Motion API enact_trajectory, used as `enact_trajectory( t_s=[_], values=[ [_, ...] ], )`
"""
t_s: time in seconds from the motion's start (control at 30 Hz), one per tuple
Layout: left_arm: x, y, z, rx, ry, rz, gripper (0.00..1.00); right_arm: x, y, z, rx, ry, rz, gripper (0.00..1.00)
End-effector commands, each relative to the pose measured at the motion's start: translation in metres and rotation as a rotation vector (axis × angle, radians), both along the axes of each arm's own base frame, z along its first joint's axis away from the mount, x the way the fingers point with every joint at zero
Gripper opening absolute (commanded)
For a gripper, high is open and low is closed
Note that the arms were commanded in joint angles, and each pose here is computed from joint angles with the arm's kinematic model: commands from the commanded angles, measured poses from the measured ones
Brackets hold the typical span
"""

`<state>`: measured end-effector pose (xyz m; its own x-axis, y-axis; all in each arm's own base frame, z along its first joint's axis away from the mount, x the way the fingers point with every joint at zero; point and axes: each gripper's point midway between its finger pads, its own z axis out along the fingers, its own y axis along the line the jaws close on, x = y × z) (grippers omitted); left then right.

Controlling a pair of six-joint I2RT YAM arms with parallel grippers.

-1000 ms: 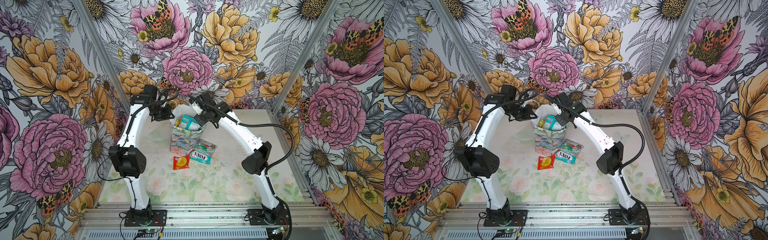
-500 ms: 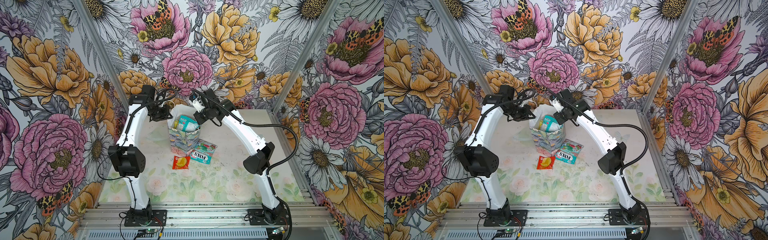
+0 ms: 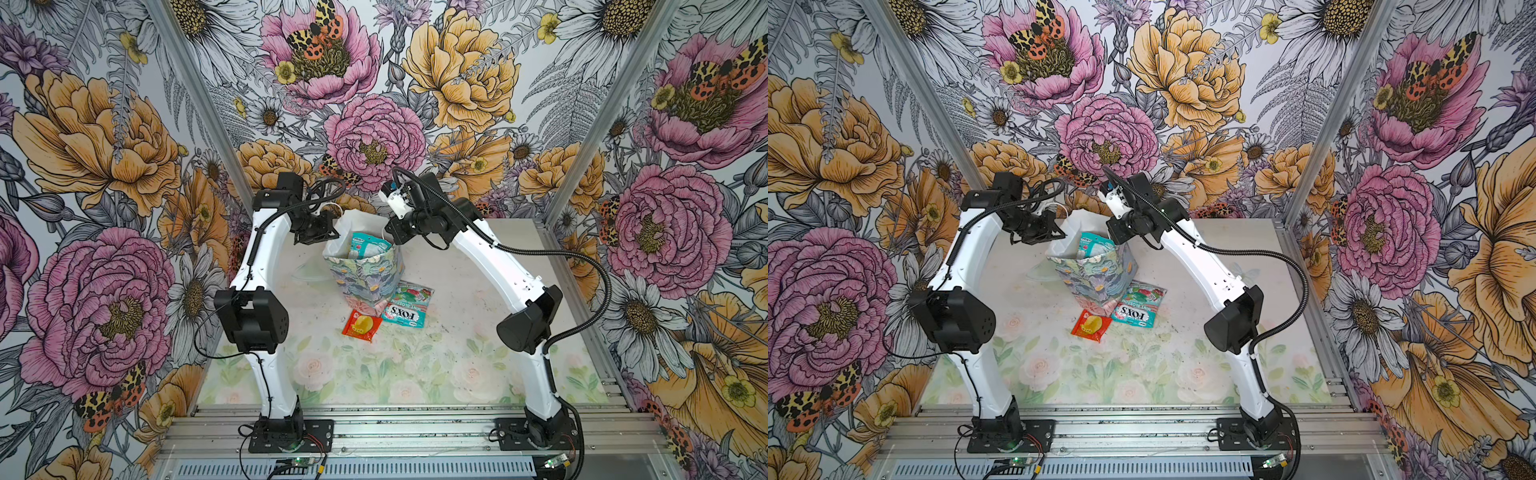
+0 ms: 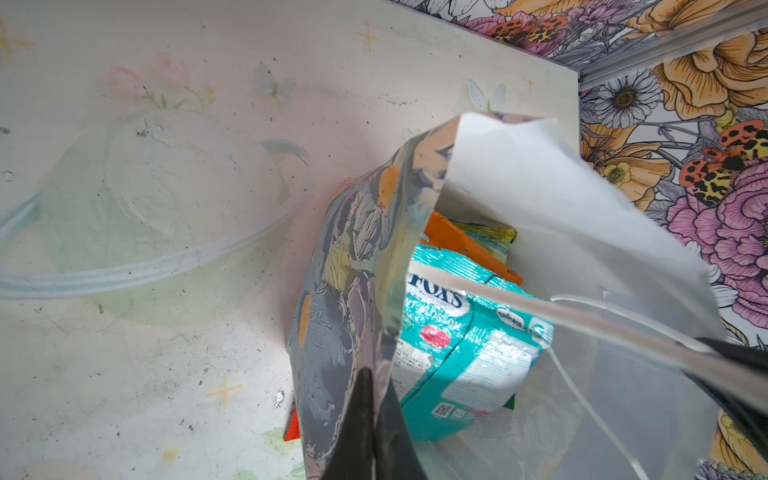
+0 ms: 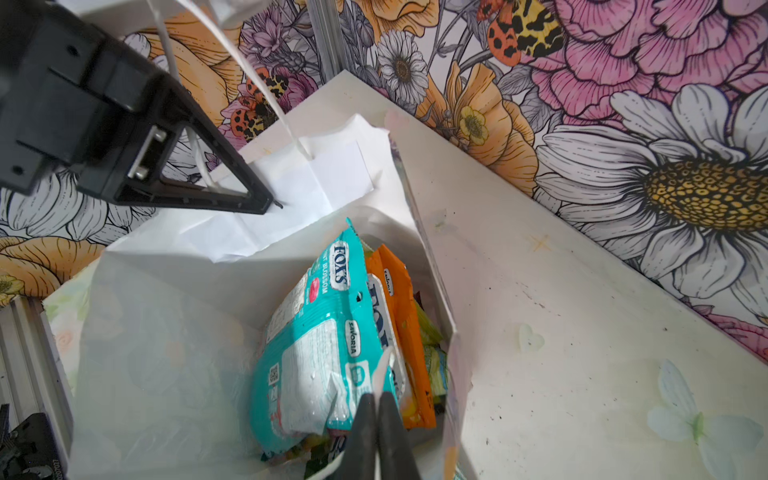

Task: Place the snacks into the paper bag
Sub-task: Pull the paper bag from the center of the table.

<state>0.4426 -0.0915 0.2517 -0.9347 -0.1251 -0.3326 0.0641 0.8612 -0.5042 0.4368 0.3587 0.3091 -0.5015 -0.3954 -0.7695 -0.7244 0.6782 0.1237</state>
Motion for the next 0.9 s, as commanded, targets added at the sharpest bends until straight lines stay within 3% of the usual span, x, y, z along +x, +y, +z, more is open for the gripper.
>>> enact_trajectory(
  t_s=[0.0, 0.27, 0.73, 0.77, 0.87],
  values=[
    [0.005, -0.002, 0.012, -0.044, -0.050, -0.016, 0.00, -0.007, -0.001, 0.094, 0.210, -0.181, 0.024, 0.00],
    [0.004, 0.000, 0.027, -0.047, -0.086, -0.011, 0.00, -0.006, -0.001, 0.106, 0.320, -0.192, 0.053, 0.00],
    [0.007, 0.009, 0.024, -0.048, -0.077, 0.011, 0.00, -0.009, -0.023, 0.130, 0.522, -0.235, 0.067, 0.00],
    [0.007, 0.009, 0.023, -0.048, -0.076, 0.012, 0.00, -0.009, -0.024, 0.130, 0.523, -0.234, 0.065, 0.03],
    [0.007, 0.008, 0.022, -0.049, -0.072, 0.010, 0.00, -0.010, -0.027, 0.130, 0.525, -0.235, 0.055, 0.35]
  ],
)
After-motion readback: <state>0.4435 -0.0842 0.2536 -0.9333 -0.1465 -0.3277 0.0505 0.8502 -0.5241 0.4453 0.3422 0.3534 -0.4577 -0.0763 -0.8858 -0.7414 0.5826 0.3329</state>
